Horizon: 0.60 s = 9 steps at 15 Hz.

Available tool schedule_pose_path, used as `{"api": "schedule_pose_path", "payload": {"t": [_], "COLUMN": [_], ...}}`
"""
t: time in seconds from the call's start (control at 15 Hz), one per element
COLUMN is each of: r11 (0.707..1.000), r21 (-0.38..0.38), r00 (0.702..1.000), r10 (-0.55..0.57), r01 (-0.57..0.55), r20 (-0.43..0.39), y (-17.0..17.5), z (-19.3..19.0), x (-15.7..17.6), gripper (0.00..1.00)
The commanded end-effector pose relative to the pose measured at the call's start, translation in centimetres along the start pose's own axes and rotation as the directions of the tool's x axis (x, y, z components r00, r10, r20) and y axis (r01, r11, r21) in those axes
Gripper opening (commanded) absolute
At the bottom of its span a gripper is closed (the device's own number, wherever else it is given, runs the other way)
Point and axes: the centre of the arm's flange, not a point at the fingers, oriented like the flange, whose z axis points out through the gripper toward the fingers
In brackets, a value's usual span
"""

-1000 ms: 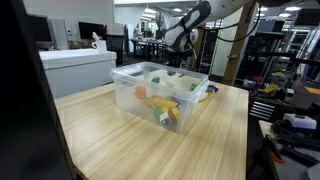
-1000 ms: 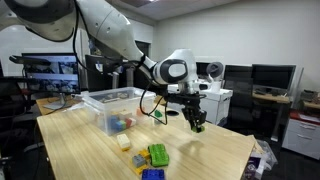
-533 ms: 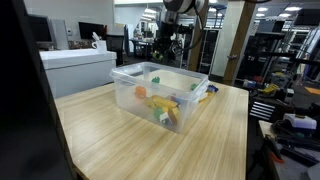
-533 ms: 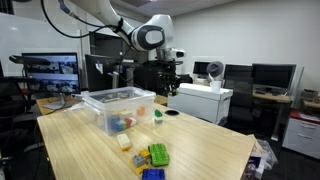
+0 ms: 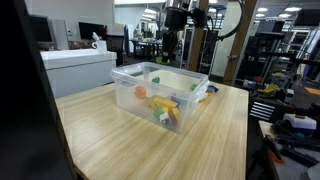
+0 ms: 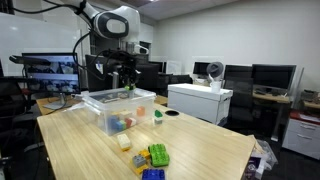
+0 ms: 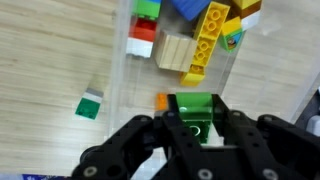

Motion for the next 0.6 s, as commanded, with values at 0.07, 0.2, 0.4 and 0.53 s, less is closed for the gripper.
{"api": "schedule_pose_path", "payload": {"t": [0.07,0.2,0.4,0.53], "r11": [1.0,1.0,0.995,0.986], "r21": [0.009,-0.003,-0.034,-0.064], "r00": [0.999,1.0,0.995,0.988], "r10": [-0.019,0.015,0.096,0.156], "r01": [0.018,-0.015,-0.095,-0.156], "r20": [0.033,0.022,0.004,-0.006], "y": [-1.0,0.5,4.5,7.8], "z": [-0.8,-0.9,-0.6,-0.1], "x": [-3.6,-3.0,-2.3,-2.1], "gripper": [0.77,0.89,1.0,1.0]}}
